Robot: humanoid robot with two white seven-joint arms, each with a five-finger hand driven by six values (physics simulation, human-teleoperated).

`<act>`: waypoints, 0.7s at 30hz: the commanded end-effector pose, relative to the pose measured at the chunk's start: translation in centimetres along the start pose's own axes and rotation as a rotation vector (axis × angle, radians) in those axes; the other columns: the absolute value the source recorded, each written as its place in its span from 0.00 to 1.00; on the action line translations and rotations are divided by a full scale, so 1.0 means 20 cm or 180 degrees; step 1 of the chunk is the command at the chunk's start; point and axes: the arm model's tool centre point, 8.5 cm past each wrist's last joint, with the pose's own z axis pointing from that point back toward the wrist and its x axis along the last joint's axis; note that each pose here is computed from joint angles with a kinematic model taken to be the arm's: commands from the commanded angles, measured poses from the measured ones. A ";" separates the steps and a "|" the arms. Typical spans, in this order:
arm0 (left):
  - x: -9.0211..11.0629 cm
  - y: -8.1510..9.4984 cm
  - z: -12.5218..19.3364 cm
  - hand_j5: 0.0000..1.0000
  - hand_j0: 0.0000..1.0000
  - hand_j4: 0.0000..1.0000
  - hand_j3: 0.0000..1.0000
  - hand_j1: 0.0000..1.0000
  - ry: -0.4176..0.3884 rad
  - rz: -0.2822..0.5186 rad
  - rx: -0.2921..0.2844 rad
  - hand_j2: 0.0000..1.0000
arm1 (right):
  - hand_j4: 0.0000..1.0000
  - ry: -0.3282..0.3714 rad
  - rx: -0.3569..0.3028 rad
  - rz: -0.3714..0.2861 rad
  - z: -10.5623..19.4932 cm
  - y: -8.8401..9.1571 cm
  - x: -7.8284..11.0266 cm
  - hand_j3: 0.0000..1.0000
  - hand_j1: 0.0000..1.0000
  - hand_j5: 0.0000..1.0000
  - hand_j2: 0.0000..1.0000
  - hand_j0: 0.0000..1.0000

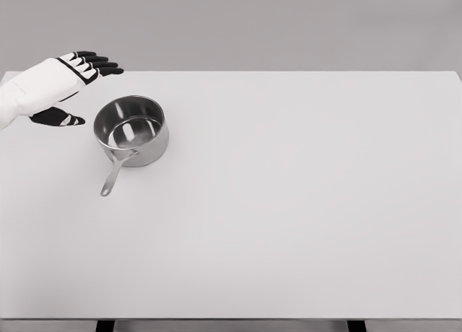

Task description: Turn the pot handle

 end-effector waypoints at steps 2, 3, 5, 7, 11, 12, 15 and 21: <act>0.00 0.00 0.01 1.00 1.00 1.00 1.00 1.00 0.0006 0.0016 0.0004 1.00 | 1.00 -0.0012 -0.0018 0.0007 0.00 0.00 0.00 1.00 1.00 1.00 1.00 1.00; 0.00 0.00 0.01 1.00 1.00 1.00 1.00 1.00 0.0006 0.0016 0.0004 1.00 | 1.00 0.0002 -0.0013 0.0011 0.00 0.00 0.00 1.00 1.00 1.00 1.00 1.00; 0.00 0.01 0.00 1.00 1.00 1.00 1.00 1.00 0.0001 0.0016 0.0019 1.00 | 1.00 0.0007 -0.0009 0.0001 0.00 0.00 0.00 1.00 1.00 1.00 1.00 1.00; 0.05 0.04 -0.02 1.00 1.00 1.00 1.00 1.00 -0.0100 0.0008 0.0141 1.00 | 1.00 0.0012 -0.0007 0.0015 0.00 0.00 0.00 1.00 1.00 1.00 1.00 1.00; 0.12 0.06 0.00 1.00 1.00 1.00 1.00 1.00 -0.0263 0.0213 0.0437 1.00 | 1.00 0.0012 -0.0008 0.0006 0.00 0.00 0.00 1.00 1.00 1.00 1.00 1.00; 0.14 0.05 0.01 1.00 1.00 1.00 1.00 1.00 -0.0268 0.0233 0.0592 1.00 | 1.00 0.0012 -0.0008 0.0006 0.00 0.00 0.00 1.00 1.00 1.00 1.00 1.00; 0.24 0.04 0.04 1.00 1.00 1.00 1.00 1.00 -0.0403 0.0102 0.0569 1.00 | 1.00 0.0012 -0.0008 0.0006 0.00 0.00 0.00 1.00 1.00 1.00 1.00 1.00; 0.48 -0.18 -0.11 1.00 1.00 1.00 1.00 1.00 -0.0803 0.0052 0.0193 1.00 | 1.00 0.0012 -0.0008 0.0006 0.00 0.00 0.00 1.00 1.00 1.00 1.00 1.00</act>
